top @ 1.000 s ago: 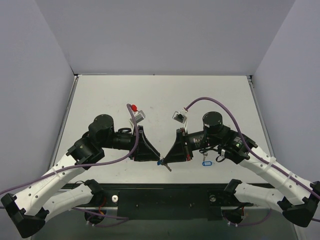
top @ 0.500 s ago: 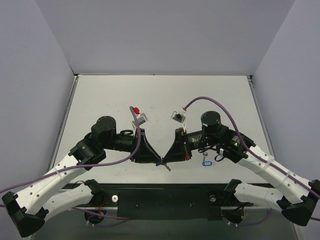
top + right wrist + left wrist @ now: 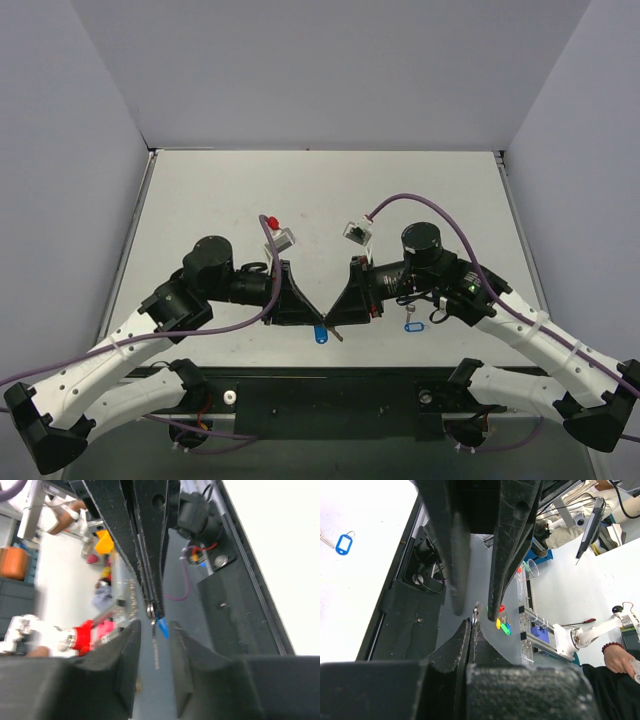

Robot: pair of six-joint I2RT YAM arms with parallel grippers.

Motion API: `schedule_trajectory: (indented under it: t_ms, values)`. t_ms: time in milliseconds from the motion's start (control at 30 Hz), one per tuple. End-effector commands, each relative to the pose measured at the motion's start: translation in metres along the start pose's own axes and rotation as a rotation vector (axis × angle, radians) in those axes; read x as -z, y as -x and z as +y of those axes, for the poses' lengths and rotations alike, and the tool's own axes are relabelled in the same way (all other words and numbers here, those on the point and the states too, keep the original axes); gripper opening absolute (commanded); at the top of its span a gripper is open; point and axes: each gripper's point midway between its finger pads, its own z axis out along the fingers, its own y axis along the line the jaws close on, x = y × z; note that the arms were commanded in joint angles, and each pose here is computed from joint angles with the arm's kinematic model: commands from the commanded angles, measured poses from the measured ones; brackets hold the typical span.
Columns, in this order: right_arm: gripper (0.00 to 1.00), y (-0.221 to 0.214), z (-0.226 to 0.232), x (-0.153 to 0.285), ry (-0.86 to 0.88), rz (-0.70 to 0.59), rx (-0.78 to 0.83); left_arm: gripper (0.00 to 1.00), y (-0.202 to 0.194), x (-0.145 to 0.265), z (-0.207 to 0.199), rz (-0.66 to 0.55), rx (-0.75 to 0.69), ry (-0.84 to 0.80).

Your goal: Remove the keys from the keyring

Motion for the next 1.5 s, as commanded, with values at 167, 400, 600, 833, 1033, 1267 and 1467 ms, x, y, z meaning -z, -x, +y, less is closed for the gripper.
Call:
schedule_trajectory:
  t_ms: [167, 400, 600, 833, 1033, 1267, 1467]
  values:
    - [0.6, 0.049, 0.016, 0.03, -0.116, -0.296, 0.11, 0.0, 0.032, 0.006, -0.011, -0.187, -0.046, 0.029]
    - [0.61, 0.077, 0.016, 0.05, -0.143, -0.551, 0.06, 0.0, 0.06, 0.012, -0.008, -0.354, 0.012, 0.072]
    - [0.6, 0.086, 0.012, 0.055, -0.131, -0.659, 0.017, 0.0, 0.078, 0.015, -0.008, -0.459, 0.101, 0.076]
    - [0.54, 0.093, 0.014, 0.057, -0.116, -0.714, 0.007, 0.0, 0.095, 0.024, -0.023, -0.556, 0.14, 0.022]
    - [0.46, 0.095, 0.027, 0.054, -0.068, -0.723, 0.014, 0.0, 0.096, 0.023, -0.015, -0.576, 0.171, 0.033]
    - [0.41, 0.098, 0.037, 0.045, -0.022, -0.72, 0.02, 0.0, 0.096, 0.025, -0.011, -0.603, 0.197, 0.031]
    - [0.38, 0.097, 0.036, 0.035, -0.018, -0.699, 0.015, 0.0, 0.096, 0.028, -0.015, -0.622, 0.202, 0.005]
